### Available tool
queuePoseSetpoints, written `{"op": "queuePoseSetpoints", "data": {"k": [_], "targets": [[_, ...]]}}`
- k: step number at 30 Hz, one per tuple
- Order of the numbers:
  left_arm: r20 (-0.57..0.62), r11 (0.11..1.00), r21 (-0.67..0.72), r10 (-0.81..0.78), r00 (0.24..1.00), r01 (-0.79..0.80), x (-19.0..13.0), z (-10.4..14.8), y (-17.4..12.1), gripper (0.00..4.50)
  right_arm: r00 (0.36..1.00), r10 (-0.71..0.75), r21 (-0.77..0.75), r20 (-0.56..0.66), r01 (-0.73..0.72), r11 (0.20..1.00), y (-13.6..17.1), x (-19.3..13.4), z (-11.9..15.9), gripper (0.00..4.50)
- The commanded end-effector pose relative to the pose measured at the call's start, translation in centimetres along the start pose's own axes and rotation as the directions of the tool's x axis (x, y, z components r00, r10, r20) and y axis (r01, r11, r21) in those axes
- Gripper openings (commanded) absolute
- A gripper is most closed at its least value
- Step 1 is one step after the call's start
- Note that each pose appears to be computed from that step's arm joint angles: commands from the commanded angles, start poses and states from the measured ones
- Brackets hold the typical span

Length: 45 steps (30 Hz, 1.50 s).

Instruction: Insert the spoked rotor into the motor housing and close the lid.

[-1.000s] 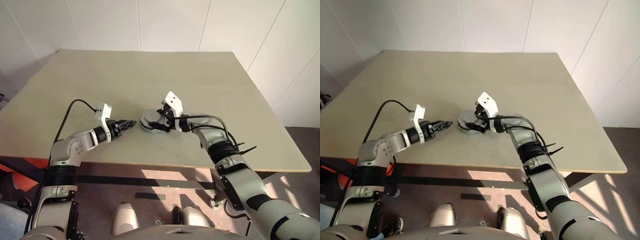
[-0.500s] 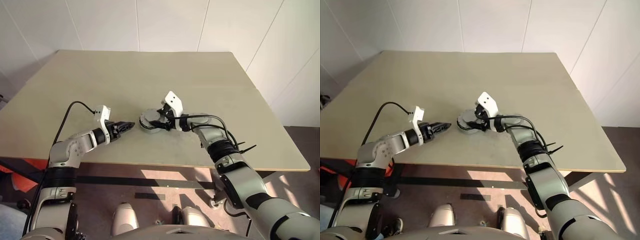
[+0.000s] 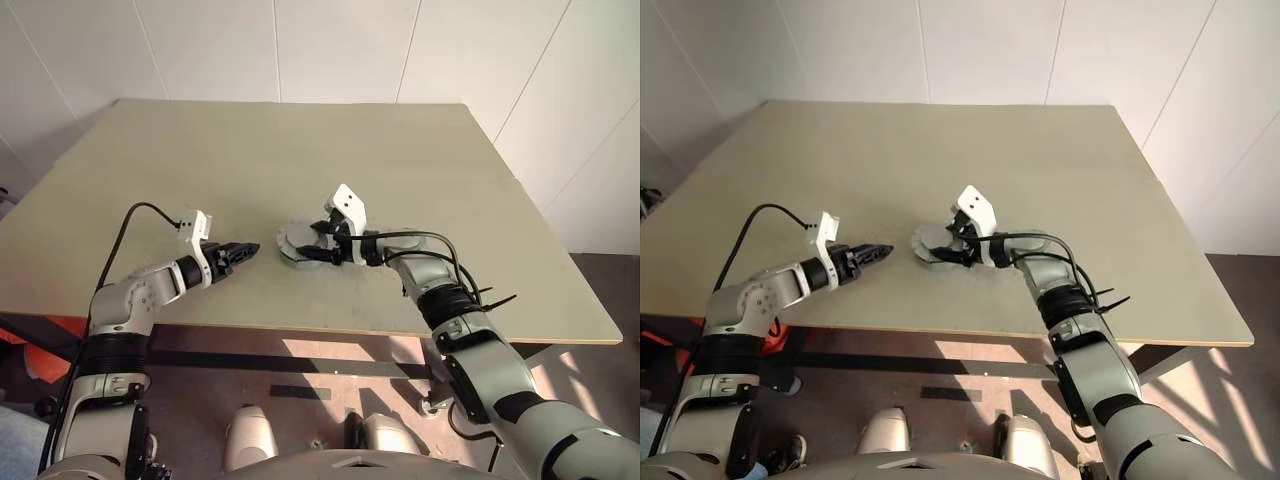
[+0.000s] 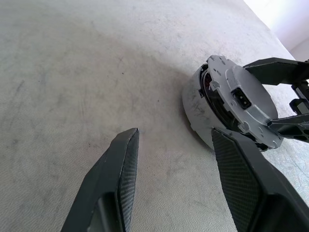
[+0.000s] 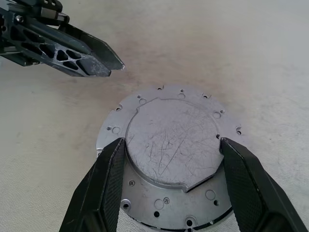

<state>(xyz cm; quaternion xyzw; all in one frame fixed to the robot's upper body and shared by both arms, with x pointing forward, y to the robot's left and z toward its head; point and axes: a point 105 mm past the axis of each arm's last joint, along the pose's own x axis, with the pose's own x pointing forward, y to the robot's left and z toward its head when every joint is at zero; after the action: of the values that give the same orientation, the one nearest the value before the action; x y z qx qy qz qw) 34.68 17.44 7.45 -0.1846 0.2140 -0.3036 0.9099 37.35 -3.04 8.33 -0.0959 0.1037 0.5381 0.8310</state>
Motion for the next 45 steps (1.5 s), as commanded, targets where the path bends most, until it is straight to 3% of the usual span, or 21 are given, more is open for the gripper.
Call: {"op": "queuePoseSetpoints", "data": {"k": [1, 31, 41, 45], "targets": [[0.033, 1.000, 0.029, -0.014, 0.999, 0.013, 0.0, 1.1, -0.4, 2.53, 0.999, 0.002, -0.045, 0.055, 0.000, 0.999, -0.1, -0.2, 2.0, 2.98], [0.032, 1.000, 0.025, -0.018, 0.999, 0.018, 0.2, 0.7, -0.6, 2.53, 0.999, -0.025, -0.081, -0.026, 0.022, 0.996, -0.4, -0.2, 0.4, 2.98], [0.034, 0.999, 0.026, -0.020, 0.999, 0.020, 0.2, 0.8, -0.6, 2.53, 0.997, 0.033, -0.116, 0.064, -0.025, 0.993, 0.5, -0.3, 3.4, 2.98], [0.035, 0.999, 0.027, -0.021, 0.999, 0.020, 0.2, 0.9, -0.6, 2.53, 0.998, -0.010, -0.127, 0.058, 0.018, 0.992, 0.1, 0.1, 3.3, 4.19]]}}
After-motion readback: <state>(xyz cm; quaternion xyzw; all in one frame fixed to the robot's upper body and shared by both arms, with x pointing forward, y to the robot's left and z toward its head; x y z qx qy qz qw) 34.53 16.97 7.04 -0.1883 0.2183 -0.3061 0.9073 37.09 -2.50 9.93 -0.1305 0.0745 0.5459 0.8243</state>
